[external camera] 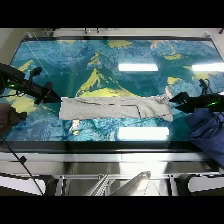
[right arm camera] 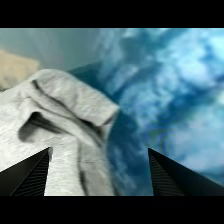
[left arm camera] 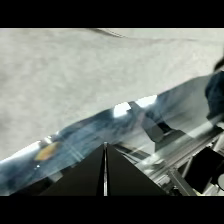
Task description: Fold the shirts.
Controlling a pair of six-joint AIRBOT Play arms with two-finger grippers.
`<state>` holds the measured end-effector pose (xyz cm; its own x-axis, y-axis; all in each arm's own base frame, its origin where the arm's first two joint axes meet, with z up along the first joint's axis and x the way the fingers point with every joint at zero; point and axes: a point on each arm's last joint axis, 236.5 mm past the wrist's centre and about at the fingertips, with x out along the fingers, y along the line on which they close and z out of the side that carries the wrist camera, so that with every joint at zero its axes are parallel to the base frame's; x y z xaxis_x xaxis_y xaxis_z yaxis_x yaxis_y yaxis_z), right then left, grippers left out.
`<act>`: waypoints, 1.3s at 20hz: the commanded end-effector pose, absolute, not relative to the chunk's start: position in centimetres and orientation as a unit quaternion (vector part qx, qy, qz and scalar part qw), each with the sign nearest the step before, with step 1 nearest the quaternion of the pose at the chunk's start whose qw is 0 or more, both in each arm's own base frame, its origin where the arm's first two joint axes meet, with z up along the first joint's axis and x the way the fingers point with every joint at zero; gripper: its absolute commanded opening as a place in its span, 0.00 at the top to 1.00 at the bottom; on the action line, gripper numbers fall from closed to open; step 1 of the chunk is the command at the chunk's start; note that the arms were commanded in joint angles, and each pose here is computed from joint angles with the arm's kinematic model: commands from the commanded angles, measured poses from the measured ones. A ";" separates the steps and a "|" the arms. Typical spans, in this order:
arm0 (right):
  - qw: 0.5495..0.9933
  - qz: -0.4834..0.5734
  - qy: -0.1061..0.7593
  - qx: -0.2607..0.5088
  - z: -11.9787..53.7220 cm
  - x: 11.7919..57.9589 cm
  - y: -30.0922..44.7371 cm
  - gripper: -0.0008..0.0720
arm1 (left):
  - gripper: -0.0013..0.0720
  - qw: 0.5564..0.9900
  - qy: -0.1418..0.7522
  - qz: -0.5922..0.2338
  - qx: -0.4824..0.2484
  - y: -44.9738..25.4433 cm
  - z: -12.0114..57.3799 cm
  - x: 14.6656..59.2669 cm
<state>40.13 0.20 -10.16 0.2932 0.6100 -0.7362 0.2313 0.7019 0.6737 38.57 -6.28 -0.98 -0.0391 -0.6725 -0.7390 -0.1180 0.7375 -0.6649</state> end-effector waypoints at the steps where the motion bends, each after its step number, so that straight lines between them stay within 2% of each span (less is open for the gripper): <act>1: 0.695 0.165 0.613 0.338 -12.0 39.2 3.9 0.03 | 0.96 0.623 0.681 -0.260 -0.283 -10.1 -0.1 38.0; 2: 0.690 0.174 0.615 0.340 -12.0 39.3 5.1 0.03 | 0.96 0.625 0.680 -0.267 -0.275 -11.2 -0.2 38.0; 3: 0.686 0.183 0.615 0.343 -11.9 39.4 6.2 0.10 | 0.96 0.627 0.679 -0.274 -0.264 -12.6 -0.3 38.0; 4: 0.681 0.194 0.616 0.345 -11.6 39.3 7.2 0.33 | 0.96 0.634 0.675 -0.280 -0.251 -14.0 -0.5 38.3; 5: 0.674 0.205 0.617 0.350 -11.2 39.2 8.1 0.51 | 0.96 0.645 0.667 -0.284 -0.240 -15.5 -0.7 38.8; 6: 0.667 0.223 0.616 0.356 -10.6 38.9 9.0 0.65 | 0.96 0.654 0.661 -0.290 -0.228 -17.2 -1.0 39.1; 7: 0.660 0.242 0.612 0.363 -9.8 38.8 9.8 0.87 | 0.96 0.657 0.659 -0.295 -0.219 -18.4 -1.5 39.4; 8: 0.652 0.256 0.606 0.376 -9.0 38.8 10.4 0.96 | 0.96 0.649 0.665 -0.305 -0.207 -20.0 -2.2 39.4; 13: 0.624 0.312 0.608 0.381 -3.9 37.5 9.9 0.96 | 0.96 0.615 0.691 -0.348 -0.155 -28.2 -6.8 39.5; 16: 0.627 0.322 0.592 0.391 -0.5 37.4 7.5 0.96 | 0.96 0.598 0.704 -0.357 -0.140 -32.8 -9.1 39.1; 21: 0.645 0.325 0.567 0.397 3.3 37.6 3.5 0.96 | 0.96 0.544 0.739 -0.385 -0.100 -38.7 -11.0 35.6; 24: 0.659 0.327 0.550 0.396 5.3 38.4 2.3 0.96 | 0.96 0.551 0.726 -0.400 -0.097 -41.8 -10.5 35.4; 26: 0.661 0.347 0.524 0.411 7.2 39.0 3.0 0.96 | 0.96 0.559 0.707 -0.415 -0.124 -43.7 -9.2 35.7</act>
